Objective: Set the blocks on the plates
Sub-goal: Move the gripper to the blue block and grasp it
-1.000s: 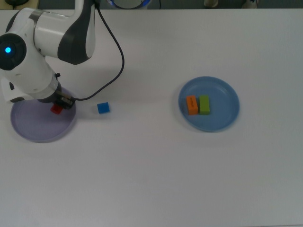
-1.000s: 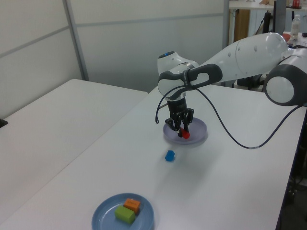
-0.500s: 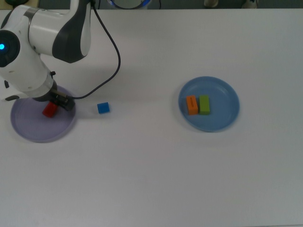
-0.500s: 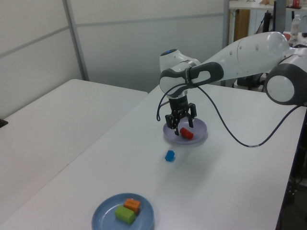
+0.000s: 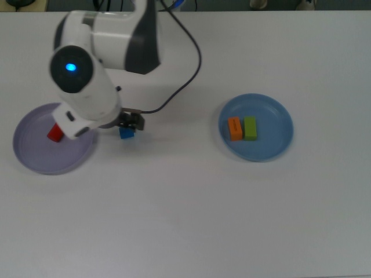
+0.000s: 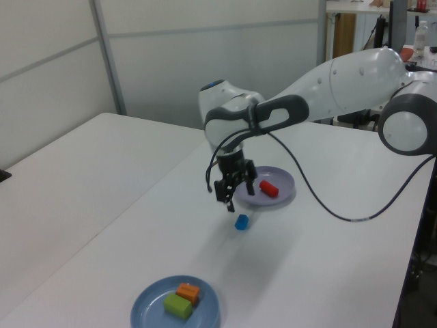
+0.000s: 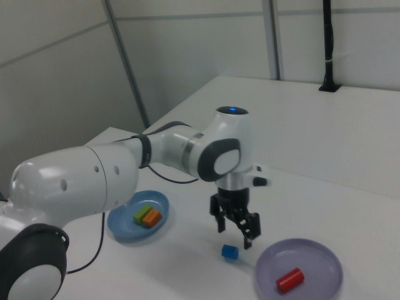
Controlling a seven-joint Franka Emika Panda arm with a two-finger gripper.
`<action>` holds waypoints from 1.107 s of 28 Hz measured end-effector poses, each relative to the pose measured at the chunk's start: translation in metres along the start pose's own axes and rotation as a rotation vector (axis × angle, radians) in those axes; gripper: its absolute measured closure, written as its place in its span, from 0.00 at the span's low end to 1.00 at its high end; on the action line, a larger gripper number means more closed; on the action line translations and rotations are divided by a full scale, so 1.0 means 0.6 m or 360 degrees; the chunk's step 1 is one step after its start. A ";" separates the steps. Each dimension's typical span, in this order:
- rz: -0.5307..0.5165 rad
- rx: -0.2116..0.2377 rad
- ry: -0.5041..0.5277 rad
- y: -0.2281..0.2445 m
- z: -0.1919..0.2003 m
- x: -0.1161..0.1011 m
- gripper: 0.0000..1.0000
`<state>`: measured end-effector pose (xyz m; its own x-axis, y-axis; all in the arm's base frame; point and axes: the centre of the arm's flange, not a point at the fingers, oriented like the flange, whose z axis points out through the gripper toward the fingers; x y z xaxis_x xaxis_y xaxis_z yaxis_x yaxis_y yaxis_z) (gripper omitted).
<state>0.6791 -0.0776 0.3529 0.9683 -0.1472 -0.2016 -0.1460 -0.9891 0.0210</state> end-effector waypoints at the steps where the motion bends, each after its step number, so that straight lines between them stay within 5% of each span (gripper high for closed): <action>1: -0.0050 -0.0020 -0.0005 -0.025 0.002 -0.002 0.00; 13: -0.0425 -0.0184 -0.0074 -0.060 0.043 0.000 0.00; 24: -0.0531 -0.0243 -0.0119 -0.057 0.069 0.005 0.00; 31: -0.0565 -0.0280 -0.0143 -0.066 0.086 0.007 0.15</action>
<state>0.6787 -0.0384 0.3009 0.9297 0.1971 -0.3113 0.2384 -0.9660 0.1004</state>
